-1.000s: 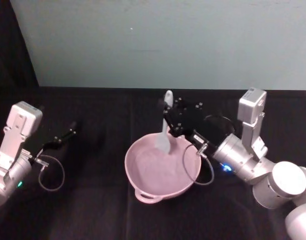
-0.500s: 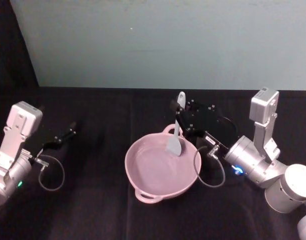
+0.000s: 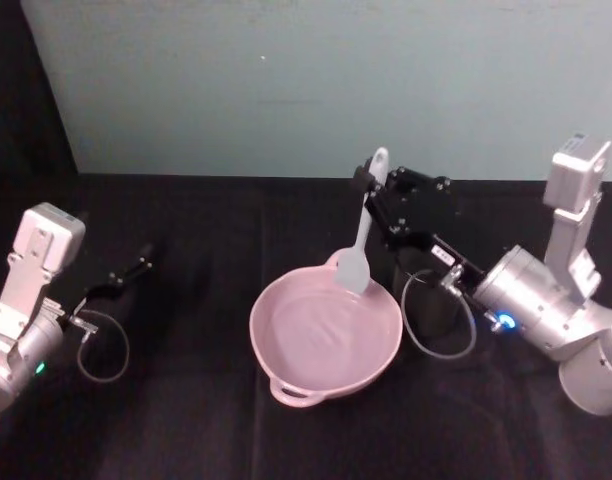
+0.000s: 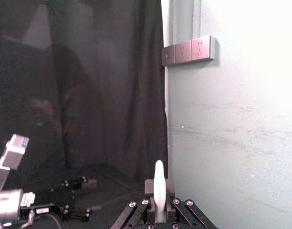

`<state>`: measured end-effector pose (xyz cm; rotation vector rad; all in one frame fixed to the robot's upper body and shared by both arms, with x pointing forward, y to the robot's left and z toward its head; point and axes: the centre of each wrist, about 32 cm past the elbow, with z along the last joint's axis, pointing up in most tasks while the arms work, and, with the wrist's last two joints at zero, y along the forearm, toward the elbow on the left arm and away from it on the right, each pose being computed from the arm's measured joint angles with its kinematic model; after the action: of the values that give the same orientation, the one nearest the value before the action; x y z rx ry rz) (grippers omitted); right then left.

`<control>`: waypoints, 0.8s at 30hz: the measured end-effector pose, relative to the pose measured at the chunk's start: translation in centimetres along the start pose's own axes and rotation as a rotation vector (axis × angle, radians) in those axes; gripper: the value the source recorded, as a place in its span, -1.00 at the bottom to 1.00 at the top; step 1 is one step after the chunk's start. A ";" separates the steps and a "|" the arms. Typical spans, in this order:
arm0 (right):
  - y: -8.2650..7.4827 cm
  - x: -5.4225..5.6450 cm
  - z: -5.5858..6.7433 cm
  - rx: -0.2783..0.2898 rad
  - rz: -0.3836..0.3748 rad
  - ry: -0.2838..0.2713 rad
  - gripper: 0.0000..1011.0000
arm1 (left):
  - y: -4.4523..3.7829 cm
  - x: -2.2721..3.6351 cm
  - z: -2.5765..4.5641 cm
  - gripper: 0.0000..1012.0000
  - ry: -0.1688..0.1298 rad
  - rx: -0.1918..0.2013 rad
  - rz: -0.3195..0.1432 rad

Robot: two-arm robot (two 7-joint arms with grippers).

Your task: Use the one hand to pick up the spoon and stir the clear water in the bowl.

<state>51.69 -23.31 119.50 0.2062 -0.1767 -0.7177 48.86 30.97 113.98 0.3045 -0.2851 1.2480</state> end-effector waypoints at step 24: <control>-3.9 1.5 5.4 0.015 -0.221 0.091 -0.77 | 0.00 0.00 0.00 0.99 0.000 0.000 0.000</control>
<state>49.11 -27.81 123.89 0.2751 -0.0725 -0.9243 48.86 30.97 113.98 0.3045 -0.2850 1.2479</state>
